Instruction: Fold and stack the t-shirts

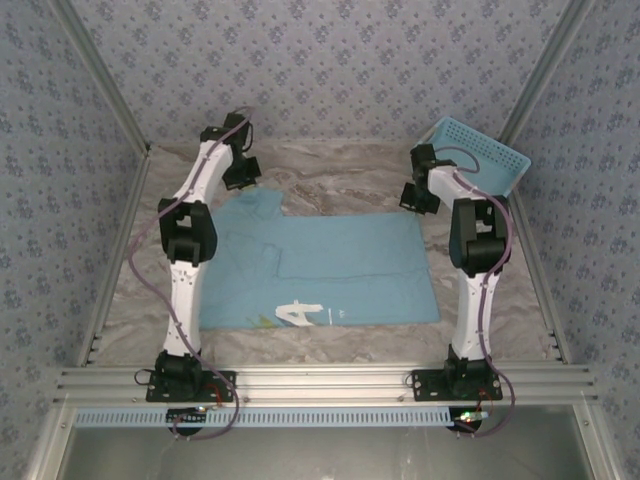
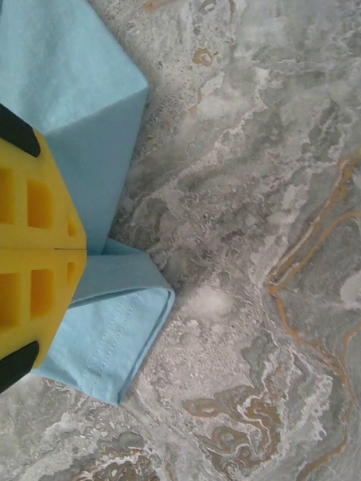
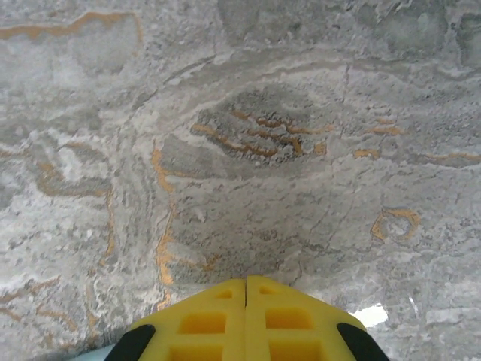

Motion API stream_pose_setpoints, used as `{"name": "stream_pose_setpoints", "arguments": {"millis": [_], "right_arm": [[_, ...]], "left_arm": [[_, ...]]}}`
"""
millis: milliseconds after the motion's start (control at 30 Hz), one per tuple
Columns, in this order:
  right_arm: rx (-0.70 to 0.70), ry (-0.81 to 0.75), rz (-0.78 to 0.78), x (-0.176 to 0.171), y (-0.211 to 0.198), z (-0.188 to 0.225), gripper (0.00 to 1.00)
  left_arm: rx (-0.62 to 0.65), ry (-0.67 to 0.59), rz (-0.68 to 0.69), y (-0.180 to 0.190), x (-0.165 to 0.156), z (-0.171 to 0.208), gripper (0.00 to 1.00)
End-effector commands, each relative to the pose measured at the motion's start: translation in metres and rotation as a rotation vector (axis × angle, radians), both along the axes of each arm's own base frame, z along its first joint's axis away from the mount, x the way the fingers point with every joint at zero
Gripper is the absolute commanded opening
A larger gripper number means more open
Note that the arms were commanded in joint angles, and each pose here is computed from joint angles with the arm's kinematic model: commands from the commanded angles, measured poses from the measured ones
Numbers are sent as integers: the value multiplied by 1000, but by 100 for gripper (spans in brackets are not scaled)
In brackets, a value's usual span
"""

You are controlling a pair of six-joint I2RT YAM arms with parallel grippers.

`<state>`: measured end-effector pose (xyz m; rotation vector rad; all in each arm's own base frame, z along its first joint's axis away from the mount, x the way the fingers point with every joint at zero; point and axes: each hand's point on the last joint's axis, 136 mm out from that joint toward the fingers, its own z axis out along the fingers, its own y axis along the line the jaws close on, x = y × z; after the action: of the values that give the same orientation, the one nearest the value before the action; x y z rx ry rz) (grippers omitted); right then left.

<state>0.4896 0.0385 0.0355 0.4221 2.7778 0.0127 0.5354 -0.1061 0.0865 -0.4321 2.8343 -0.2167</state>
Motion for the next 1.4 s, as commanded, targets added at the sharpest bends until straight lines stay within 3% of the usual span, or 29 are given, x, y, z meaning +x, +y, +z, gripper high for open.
{"name": "stream_pose_setpoints", "arguments": {"millis": [0,200,467,833,1100,1367], "right_arm": [[6,-85,63,-1,8,38,0],[30,-72,41,-27,10,50,0],[33,-15,-91,-77,2,56,0],[14,21,-139,-153,-2,63,0],[-10,78,-136,-191,-9,54,0],[-30,129,-136,-210,-13,37,0]], "left_arm": [[-80,-53,-48,-4,-11,47,0],[-123,-25,-25,7,-58,64,0],[-133,33,58,33,-145,78,0],[-136,15,169,54,-246,95,0],[-123,6,224,63,-297,92,0],[-153,43,251,56,-327,73,0]]}}
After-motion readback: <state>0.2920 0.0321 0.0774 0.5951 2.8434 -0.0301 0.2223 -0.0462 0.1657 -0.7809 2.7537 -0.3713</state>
